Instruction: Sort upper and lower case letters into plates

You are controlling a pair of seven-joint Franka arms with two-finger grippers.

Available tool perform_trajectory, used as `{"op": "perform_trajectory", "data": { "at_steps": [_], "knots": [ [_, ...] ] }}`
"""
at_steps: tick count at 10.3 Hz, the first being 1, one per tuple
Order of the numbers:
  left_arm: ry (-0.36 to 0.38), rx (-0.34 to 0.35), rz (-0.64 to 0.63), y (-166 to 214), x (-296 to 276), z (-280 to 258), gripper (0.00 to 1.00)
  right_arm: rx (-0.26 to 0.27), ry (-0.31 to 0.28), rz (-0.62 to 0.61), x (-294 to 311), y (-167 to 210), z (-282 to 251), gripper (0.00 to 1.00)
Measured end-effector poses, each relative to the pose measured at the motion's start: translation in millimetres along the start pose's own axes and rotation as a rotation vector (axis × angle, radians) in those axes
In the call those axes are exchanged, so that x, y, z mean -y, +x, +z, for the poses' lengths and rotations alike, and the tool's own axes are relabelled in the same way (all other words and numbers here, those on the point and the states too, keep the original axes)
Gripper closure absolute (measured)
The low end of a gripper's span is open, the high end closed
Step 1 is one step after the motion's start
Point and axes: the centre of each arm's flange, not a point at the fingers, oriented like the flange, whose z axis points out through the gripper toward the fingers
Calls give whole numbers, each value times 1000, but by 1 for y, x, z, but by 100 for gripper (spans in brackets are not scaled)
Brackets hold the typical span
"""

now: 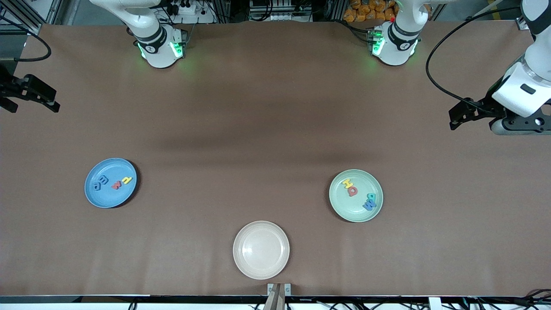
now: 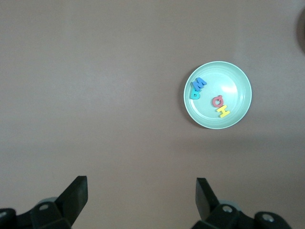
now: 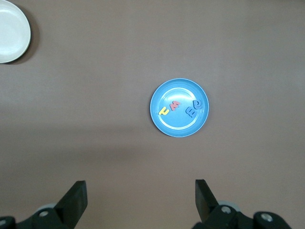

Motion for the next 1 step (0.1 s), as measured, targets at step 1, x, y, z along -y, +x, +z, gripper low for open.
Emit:
{"op": "perform_trajectory", "data": {
  "at_steps": [1],
  "knots": [
    [0, -3, 0, 0, 0, -1, 0, 0, 6, 0, 1, 0, 0, 0]
  ]
}}
